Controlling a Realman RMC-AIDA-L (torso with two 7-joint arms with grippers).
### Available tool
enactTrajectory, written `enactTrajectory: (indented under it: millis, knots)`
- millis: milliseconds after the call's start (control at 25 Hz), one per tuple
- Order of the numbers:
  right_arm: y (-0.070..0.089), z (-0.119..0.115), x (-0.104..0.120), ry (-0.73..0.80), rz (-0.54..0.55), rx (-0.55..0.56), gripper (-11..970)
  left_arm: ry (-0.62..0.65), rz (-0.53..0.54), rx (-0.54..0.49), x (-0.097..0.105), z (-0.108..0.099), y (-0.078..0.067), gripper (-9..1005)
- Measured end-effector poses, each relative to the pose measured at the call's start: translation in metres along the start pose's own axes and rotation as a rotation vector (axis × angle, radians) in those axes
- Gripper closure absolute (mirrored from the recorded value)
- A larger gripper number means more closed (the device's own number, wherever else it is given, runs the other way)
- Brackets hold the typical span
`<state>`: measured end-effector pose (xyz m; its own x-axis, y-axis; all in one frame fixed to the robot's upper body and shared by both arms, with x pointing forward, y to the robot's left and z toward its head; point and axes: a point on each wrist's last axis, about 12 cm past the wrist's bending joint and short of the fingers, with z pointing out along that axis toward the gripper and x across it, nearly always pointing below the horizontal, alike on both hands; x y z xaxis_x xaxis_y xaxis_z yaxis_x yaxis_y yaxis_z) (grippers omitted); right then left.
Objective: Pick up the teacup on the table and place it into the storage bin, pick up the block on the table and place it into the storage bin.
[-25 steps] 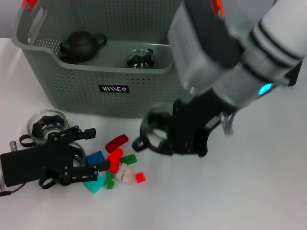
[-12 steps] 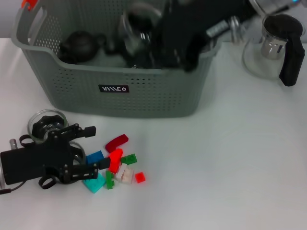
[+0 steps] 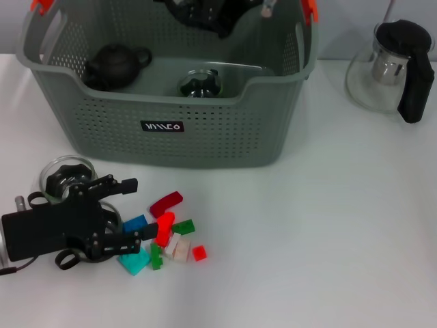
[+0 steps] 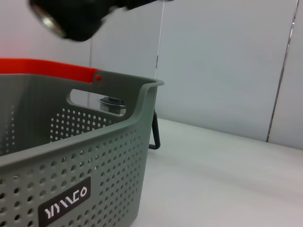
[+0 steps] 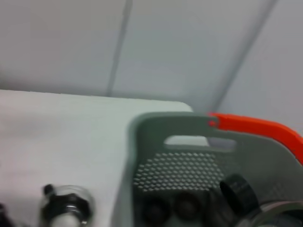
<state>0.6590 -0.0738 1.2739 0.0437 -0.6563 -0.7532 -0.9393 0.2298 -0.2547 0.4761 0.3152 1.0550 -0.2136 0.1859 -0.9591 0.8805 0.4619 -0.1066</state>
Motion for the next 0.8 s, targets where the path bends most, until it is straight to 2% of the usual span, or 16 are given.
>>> enactTrajectory:
  millis: [160,320,800]
  knots:
    - [-0.014,0.020,0.011,0.026,0.076,0.048,902,0.003,0.001,-0.002,0.000,0.000,0.001,92]
    - [-0.019,0.030,0.021,0.036,0.116,0.092,901,0.005,0.000,0.003,0.000,0.000,0.000,92]
    - [-0.007,0.059,0.062,0.097,0.186,0.130,902,0.008,0.002,0.006,0.003,0.002,-0.003,92]
